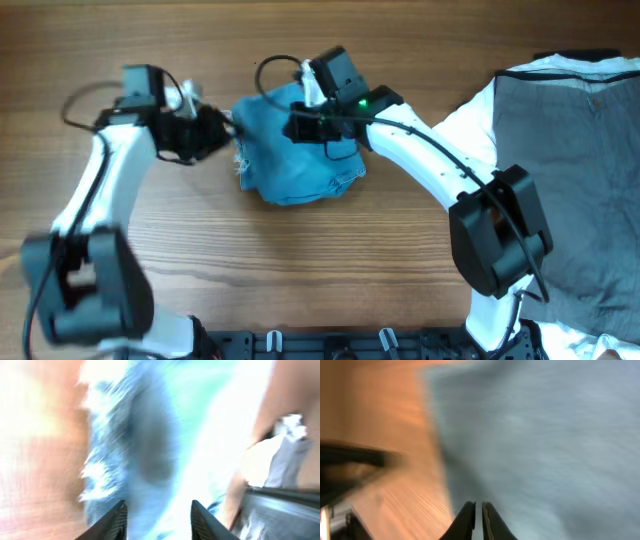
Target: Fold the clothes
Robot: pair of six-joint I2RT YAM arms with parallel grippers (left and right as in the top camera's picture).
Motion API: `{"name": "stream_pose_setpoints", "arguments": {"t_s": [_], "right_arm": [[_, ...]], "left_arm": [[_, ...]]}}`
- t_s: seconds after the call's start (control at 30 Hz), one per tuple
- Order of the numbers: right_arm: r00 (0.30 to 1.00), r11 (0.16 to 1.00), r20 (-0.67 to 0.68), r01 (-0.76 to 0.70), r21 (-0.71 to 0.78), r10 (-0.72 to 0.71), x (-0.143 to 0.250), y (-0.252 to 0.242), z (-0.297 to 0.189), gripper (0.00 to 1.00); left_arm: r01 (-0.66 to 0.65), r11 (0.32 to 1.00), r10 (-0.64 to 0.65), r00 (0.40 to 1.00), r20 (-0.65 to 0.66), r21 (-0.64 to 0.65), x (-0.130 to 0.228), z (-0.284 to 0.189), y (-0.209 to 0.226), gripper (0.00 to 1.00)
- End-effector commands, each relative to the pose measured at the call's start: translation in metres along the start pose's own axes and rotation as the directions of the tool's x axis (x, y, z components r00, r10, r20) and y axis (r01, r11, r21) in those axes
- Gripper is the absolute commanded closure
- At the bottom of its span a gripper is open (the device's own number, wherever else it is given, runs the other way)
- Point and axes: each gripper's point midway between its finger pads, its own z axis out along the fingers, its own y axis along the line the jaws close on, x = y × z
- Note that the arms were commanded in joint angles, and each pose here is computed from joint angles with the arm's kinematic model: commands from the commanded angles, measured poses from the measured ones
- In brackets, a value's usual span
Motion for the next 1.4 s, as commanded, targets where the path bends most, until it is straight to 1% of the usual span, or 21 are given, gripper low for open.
{"name": "stream_pose_setpoints", "arguments": {"t_s": [0.0,0.03,0.1,0.2,0.3,0.37,0.4,0.47,0.5,0.53,0.57,0.67,0.73,0.8,0.87,0.97,1.1,1.17,1.23,1.33,1.37], "right_arm": [[0.904,0.877,0.034,-0.423,0.23,0.427,0.01,-0.086,0.018,0.9],[0.863,0.831,0.011,-0.489,0.264,0.505,0.021,-0.104,0.025,0.89],[0.823,0.81,-0.082,-0.529,0.253,0.562,0.036,-0.114,0.041,0.89],[0.811,0.806,-0.117,-0.533,0.257,0.573,0.044,-0.119,0.049,0.89],[0.839,0.834,-0.12,-0.49,0.253,0.53,0.042,-0.121,0.049,0.88],[0.852,0.847,-0.127,-0.469,0.25,0.508,0.042,-0.121,0.049,0.87],[0.854,0.85,-0.126,-0.466,0.247,0.505,0.041,-0.12,0.05,0.86],[0.856,0.854,-0.127,-0.465,0.235,0.501,0.039,-0.118,0.05,0.86],[0.876,0.885,-0.156,-0.427,0.186,0.455,0.037,-0.109,0.05,0.87],[0.904,0.92,-0.18,-0.37,0.127,0.388,0.032,-0.097,0.046,0.85],[0.946,0.963,-0.182,-0.264,0.052,0.269,0.022,-0.08,0.034,0.82],[0.993,0.999,-0.115,-0.006,-0.052,0.0,0.002,-0.053,0.0,0.75],[0.99,0.99,-0.004,0.142,-0.017,-0.142,-0.02,-0.045,-0.034,0.72],[0.989,0.99,0.068,0.125,0.061,-0.129,-0.037,-0.057,-0.052,0.72],[0.994,0.996,0.089,0.053,0.072,-0.059,-0.044,-0.068,-0.06,0.72],[0.998,0.998,0.062,-0.001,0.066,-0.003,-0.039,-0.078,-0.064,0.73],[0.994,0.994,0.031,0.107,0.028,-0.108,-0.032,-0.068,-0.062,0.7],[0.993,0.993,0.029,0.113,0.026,-0.113,-0.031,-0.066,-0.061,0.68],[0.99,0.99,0.02,0.138,0.024,-0.139,-0.028,-0.063,-0.058,0.66],[0.987,0.987,-0.009,0.159,0.027,-0.159,-0.019,-0.066,-0.05,0.57],[0.989,0.988,-0.028,0.149,0.031,-0.148,-0.014,-0.071,-0.045,0.57]], "left_arm": [[-0.162,0.987,0.159,0.973,0.167,0.007,-0.026,-0.03,-0.037,0.67],[-0.18,0.984,0.178,0.969,0.173,-0.006,-0.029,-0.022,-0.038,0.74],[-0.204,0.979,0.203,0.966,0.158,-0.01,-0.031,-0.004,-0.037,0.8],[-0.226,0.973,0.229,0.971,0.066,-0.053,-0.026,0.046,-0.012,0.86],[-0.129,0.983,0.125,0.991,-0.04,-0.126,-0.019,0.124,0.058,0.89],[0.028,0.971,-0.032,0.999,-0.014,-0.237,-0.021,0.146,0.111,0.88],[0.057,0.969,-0.059,0.998,-0.002,-0.242,-0.025,0.145,0.122,0.87],[0.074,0.984,-0.071,0.997,0.025,-0.162,-0.041,0.126,0.109,0.82],[0.072,0.992,-0.07,0.997,0.026,-0.102,-0.046,0.116,0.095,0.79],[0.047,0.998,-0.049,0.998,0.046,0.036,-0.058,0.08,0.057,0.73],[0.014,0.997,-0.019,0.998,0.063,0.081,-0.06,0.055,0.037,0.71],[-0.108,0.991,0.103,0.992,0.066,0.078,-0.034,-0.003,-0.006,0.67],[-0.119,0.989,0.121,0.993,0.016,-0.082,-0.003,-0.017,-0.003,0.65],[-0.119,0.968,0.108,0.992,-0.064,-0.221,0.021,-0.009,0.013,0.74],[-0.117,0.963,0.084,0.986,-0.14,-0.242,0.046,0.016,0.021,0.86],[0.079,0.91,-0.127,0.988,-0.092,-0.406,0.068,0.061,0.081,0.92],[0.174,0.854,-0.244,0.967,-0.08,-0.491,0.083,0.097,0.139,0.92],[0.189,0.845,-0.264,0.961,-0.083,-0.5,0.084,0.1,0.15,0.92],[0.164,0.878,-0.237,0.965,-0.111,-0.449,0.078,0.092,0.138,0.91],[0.147,0.896,-0.202,0.975,-0.09,-0.419,0.047,0.046,0.107,0.82],[0.127,0.907,-0.166,0.984,-0.065,-0.401,0.034,0.031,0.096,0.68]]}}
